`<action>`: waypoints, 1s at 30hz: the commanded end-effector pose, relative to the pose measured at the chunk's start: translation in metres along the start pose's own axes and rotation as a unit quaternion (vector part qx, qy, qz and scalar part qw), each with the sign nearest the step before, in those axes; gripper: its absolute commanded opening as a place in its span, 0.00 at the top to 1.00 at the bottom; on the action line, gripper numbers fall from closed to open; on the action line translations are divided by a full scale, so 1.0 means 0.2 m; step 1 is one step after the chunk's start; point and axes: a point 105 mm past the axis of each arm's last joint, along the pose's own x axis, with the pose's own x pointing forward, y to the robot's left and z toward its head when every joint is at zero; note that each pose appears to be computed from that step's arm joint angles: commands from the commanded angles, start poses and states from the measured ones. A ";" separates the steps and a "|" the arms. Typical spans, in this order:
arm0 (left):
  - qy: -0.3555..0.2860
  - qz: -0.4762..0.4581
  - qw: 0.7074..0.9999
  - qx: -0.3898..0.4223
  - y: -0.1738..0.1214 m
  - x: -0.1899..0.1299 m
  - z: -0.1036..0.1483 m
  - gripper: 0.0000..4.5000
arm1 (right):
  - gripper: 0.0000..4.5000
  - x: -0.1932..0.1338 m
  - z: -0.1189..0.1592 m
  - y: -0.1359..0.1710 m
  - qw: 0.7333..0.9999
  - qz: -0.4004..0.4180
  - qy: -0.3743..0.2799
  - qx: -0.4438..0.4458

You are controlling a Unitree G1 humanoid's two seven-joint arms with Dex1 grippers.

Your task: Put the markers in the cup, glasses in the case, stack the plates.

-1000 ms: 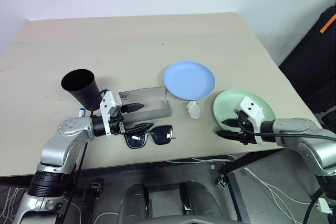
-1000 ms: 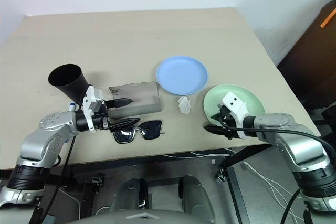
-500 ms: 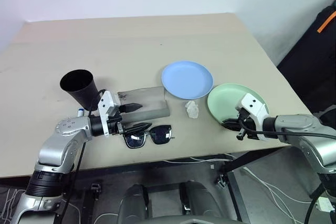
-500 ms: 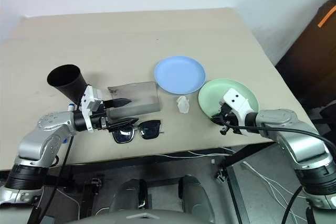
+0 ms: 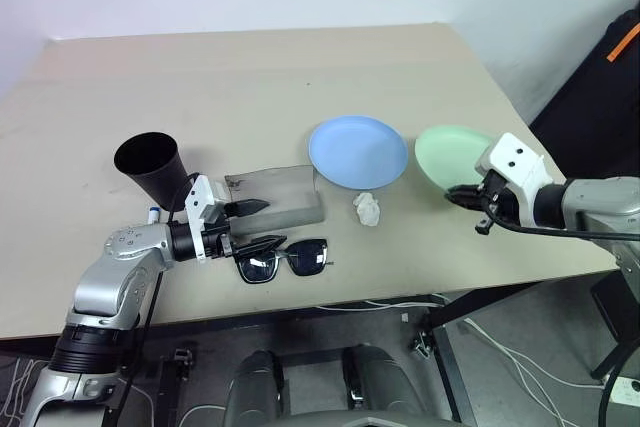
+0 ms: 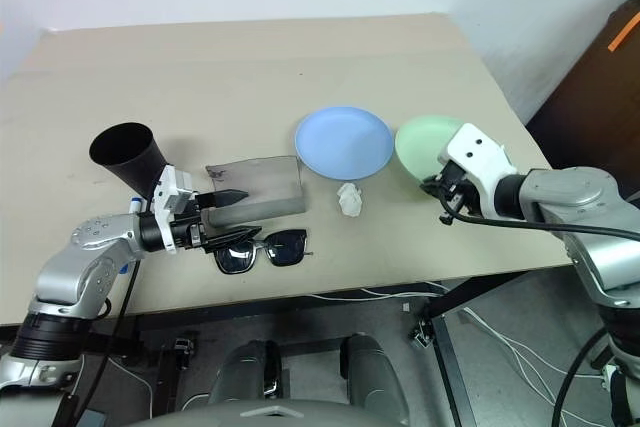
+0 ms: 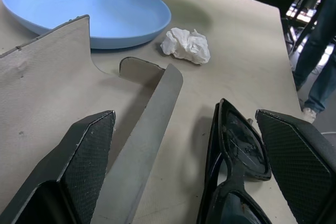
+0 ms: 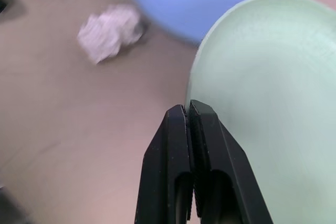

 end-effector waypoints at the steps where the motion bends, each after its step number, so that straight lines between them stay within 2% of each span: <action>1: -0.018 0.010 1.000 0.022 0.02 -0.02 0.07 0.00 | 0.99 0.05 0.18 0.02 0.995 0.001 -0.085 -0.056; 7: -0.016 0.018 0.999 0.028 0.03 -0.03 0.09 0.00 | 0.99 0.29 0.21 0.07 0.989 0.046 -0.128 -0.056; 12: -0.015 0.019 0.999 0.030 0.02 -0.02 0.10 0.00 | 0.99 0.47 0.22 0.08 0.987 0.067 -0.128 -0.073; 19: -0.014 0.029 0.999 0.029 0.01 -0.02 0.10 0.00 | 0.99 0.57 0.24 0.16 0.982 0.113 -0.132 -0.080; 23: -0.013 0.032 0.999 0.028 0.01 -0.03 0.09 0.00 | 0.99 0.61 0.23 0.15 0.983 0.101 -0.130 -0.085; 24: -0.014 0.032 0.999 0.027 0.01 -0.03 0.09 0.00 | 0.89 0.62 0.23 0.14 0.983 0.093 -0.130 -0.085; 27: -0.015 0.033 0.999 0.027 0.01 -0.02 0.08 0.00 | 0.72 0.62 0.25 0.11 0.983 0.076 -0.140 -0.088; 30: -0.015 0.032 0.999 0.027 0.01 -0.02 0.08 0.00 | 0.49 0.60 0.27 0.08 0.983 0.068 -0.148 -0.086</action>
